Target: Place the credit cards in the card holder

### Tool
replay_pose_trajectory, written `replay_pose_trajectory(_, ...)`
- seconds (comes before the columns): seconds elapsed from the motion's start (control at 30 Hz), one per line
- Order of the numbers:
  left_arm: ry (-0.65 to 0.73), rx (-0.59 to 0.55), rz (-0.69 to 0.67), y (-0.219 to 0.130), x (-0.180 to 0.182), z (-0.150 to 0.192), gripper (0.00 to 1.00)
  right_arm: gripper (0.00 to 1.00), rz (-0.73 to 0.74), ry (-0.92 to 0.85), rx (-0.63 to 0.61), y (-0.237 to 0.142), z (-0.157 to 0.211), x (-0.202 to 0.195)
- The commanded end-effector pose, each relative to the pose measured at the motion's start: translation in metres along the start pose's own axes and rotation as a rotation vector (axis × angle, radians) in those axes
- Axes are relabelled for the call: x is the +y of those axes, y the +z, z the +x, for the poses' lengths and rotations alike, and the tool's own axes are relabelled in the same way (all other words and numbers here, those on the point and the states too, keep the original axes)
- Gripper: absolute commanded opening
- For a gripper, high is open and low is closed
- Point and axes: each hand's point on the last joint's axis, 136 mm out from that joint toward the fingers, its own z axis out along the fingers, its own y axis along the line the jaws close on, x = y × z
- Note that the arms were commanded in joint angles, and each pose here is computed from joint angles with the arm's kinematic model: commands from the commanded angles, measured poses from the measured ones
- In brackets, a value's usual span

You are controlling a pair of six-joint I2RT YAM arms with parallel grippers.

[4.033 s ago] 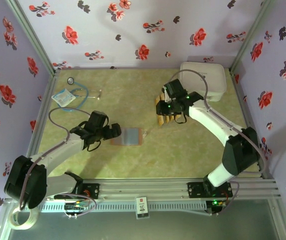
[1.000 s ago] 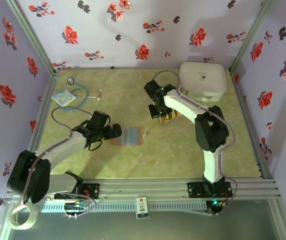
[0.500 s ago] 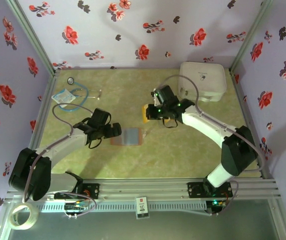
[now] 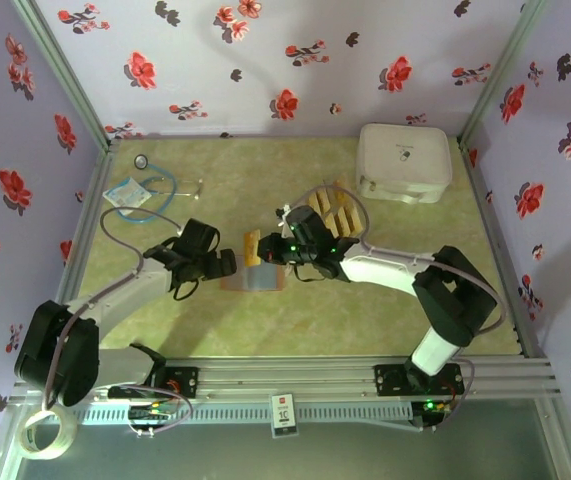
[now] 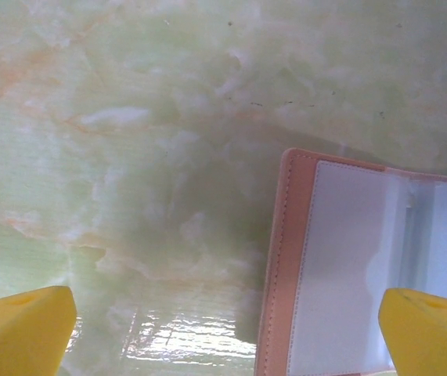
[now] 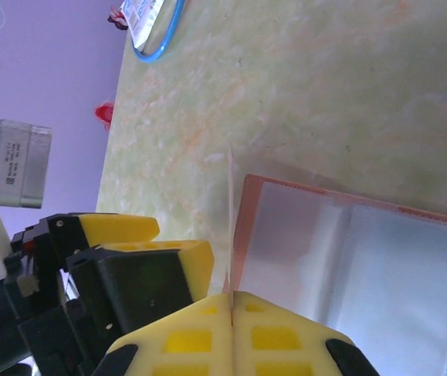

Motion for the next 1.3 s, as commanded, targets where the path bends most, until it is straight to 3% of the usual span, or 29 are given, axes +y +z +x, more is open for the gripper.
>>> replay_pose_trajectory(0.0,0.0,-0.006,-0.044,0.002,0.012,0.003,1.0,0.0,-0.061,0.016,-0.025,0.007,-0.003,0.006)
replay_pose_trajectory(0.63,0.022,0.013,-0.076,0.012,0.016,0.007,1.0,0.0,-0.012,0.074,0.032,0.02,0.037,-0.046)
replay_pose_trajectory(1.27,0.038,0.032,-0.064,0.023,0.009,0.012,1.0,0.0,0.014,0.105,0.035,0.014,0.039,-0.071)
